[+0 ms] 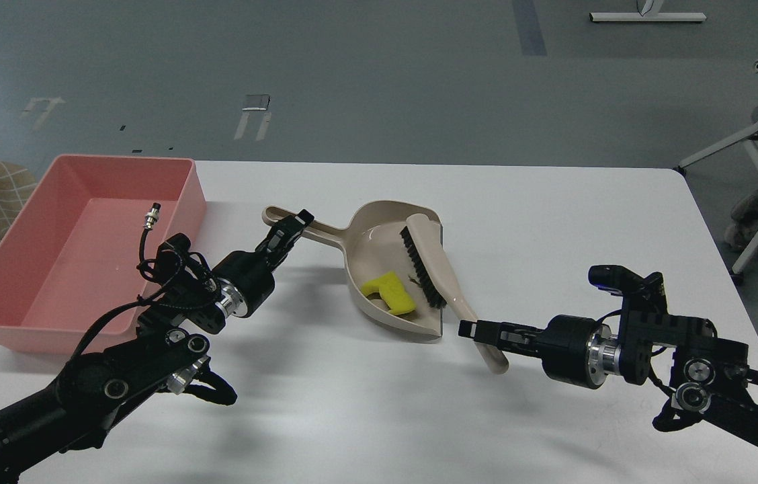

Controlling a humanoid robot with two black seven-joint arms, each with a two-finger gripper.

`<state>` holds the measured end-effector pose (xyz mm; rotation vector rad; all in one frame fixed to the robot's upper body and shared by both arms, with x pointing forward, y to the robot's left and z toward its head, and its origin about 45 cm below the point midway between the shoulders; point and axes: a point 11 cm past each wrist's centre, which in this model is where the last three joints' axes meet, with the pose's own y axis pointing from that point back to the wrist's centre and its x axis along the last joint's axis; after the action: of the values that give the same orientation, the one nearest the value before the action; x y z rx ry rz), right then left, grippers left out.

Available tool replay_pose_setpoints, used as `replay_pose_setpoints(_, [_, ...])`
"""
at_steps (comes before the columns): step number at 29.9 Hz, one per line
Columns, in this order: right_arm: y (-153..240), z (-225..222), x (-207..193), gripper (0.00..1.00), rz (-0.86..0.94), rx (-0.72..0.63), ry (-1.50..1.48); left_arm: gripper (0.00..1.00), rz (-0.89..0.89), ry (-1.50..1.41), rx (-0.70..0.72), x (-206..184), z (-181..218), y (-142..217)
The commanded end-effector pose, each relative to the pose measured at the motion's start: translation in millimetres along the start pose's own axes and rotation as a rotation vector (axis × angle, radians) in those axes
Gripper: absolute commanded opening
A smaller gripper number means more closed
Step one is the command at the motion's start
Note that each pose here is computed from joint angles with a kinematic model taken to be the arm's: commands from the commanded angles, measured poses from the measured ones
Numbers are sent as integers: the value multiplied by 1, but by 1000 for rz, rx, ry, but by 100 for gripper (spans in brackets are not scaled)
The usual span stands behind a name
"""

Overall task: Sweep and dump garbage into bin
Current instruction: 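Sweep the brush with the right gripper pushing debris into the dustpan, then lift the dustpan with the left gripper and carry it over the pink bin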

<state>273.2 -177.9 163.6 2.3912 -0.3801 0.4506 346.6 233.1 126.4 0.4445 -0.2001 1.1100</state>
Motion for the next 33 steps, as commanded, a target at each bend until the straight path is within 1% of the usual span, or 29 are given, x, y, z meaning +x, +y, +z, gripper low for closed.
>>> replay_pose_setpoints(1, [1,-13,-1,0,-1,41,9,0,-1,2,1,-1,0,0])
replay_pose_setpoints(3, [4,-15,2,0,8,44,15,0,0,3,0,-1,0,0])
replay_pose_setpoints(9, [37,-17,24,0,69,28,44,0,5,10,2,0,-1,0])
replay_pose_setpoints(13, [74,3,47,0,140,-62,47,0,49,65,-2,10,1,0])
replay_pose_setpoints(16, [84,11,53,0,157,-88,52,0,62,95,-4,13,3,-1])
replay_pose_setpoints(18, [104,26,70,0,211,-135,57,0,75,154,-4,17,4,-1])
replay_pose_setpoints(20, [114,37,79,0,247,-175,55,0,84,212,-6,20,7,-2])
replay_pose_setpoints(23, [122,51,88,0,290,-211,47,0,108,281,-22,29,13,-4])
replay_pose_setpoints(28, [129,71,87,0,337,-254,19,0,125,357,-59,42,26,-4])
replay_pose_setpoints(32, [131,90,70,0,333,-283,-23,0,147,396,-102,54,42,-3])
replay_pose_setpoints(33, [131,93,64,0,329,-288,-34,0,157,385,-105,62,44,-1])
